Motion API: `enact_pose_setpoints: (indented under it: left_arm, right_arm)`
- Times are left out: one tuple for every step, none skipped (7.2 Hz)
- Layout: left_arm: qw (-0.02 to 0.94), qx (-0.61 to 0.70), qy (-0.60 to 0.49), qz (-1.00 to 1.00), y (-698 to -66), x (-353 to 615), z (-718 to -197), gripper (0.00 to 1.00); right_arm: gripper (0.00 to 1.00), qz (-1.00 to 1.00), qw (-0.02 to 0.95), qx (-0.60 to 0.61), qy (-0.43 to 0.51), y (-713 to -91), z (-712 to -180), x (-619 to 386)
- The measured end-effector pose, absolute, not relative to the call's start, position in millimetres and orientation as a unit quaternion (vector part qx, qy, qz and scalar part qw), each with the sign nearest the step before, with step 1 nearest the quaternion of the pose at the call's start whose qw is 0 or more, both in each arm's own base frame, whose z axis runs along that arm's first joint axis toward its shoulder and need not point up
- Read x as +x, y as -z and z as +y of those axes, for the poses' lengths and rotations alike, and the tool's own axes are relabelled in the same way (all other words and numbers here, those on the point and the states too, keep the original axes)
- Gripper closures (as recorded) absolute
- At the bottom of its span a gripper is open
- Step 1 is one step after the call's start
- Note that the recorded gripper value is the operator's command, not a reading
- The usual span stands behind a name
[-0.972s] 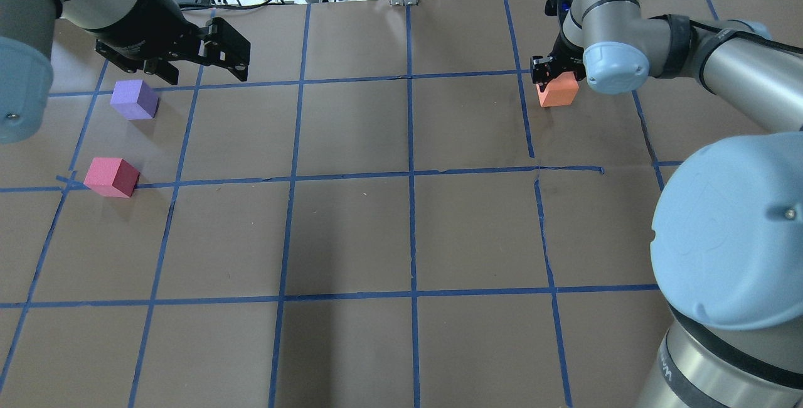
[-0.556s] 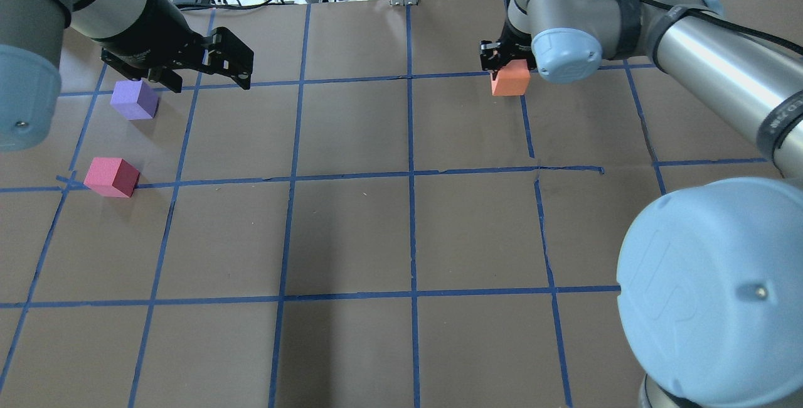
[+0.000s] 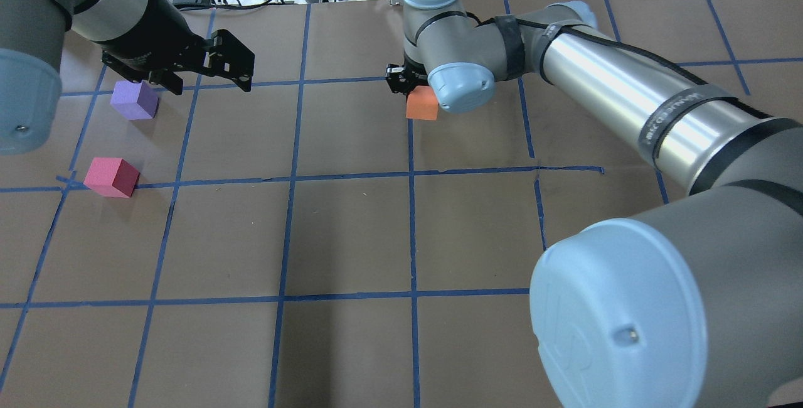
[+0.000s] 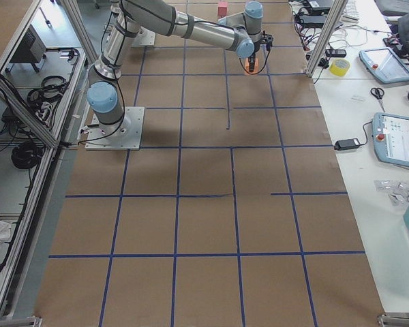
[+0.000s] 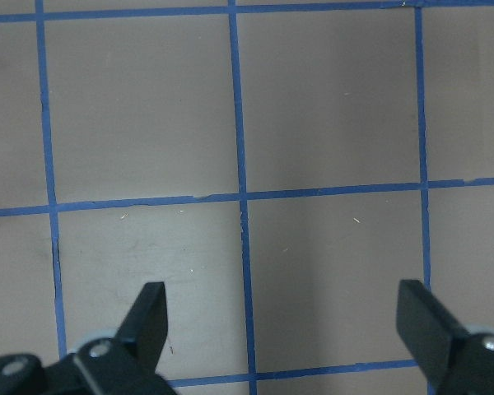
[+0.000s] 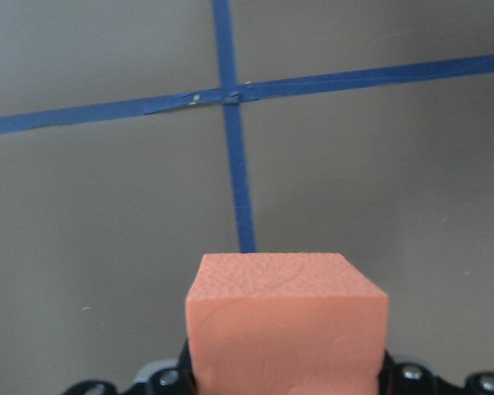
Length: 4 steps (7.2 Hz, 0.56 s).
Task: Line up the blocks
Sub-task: 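Carry the orange cube with the right gripper toward the table center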
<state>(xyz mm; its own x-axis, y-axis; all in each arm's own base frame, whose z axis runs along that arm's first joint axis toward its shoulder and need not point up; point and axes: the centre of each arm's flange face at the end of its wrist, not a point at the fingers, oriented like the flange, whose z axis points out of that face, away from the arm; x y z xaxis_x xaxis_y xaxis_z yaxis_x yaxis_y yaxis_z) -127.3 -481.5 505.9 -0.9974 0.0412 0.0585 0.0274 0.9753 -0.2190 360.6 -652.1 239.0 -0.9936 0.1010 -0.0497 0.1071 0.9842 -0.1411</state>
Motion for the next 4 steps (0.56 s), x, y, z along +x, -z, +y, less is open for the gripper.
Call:
enact_pose_setpoints:
  left_arm:
    - [0.031,-0.018,-0.110,-0.993,-506,-128,-481,0.00]
    - [0.032,-0.018,-0.113,-0.993,-509,-128,-478,0.00]
    - [0.032,-0.019,-0.116,-0.993,-512,-129,-476,0.00]
    - [0.032,-0.019,-0.116,-0.993,-512,-129,-476,0.00]
  right_arm:
    - [1.00,0.996,0.022,0.057,0.070,-224,-652,390]
    - [0.95,0.996,0.024,0.058,0.067,-215,-652,405]
    - [0.69,0.996,0.026,0.057,0.065,-209,-652,412]
    - [0.08,0.996,0.027,0.056,0.064,-207,-650,417]
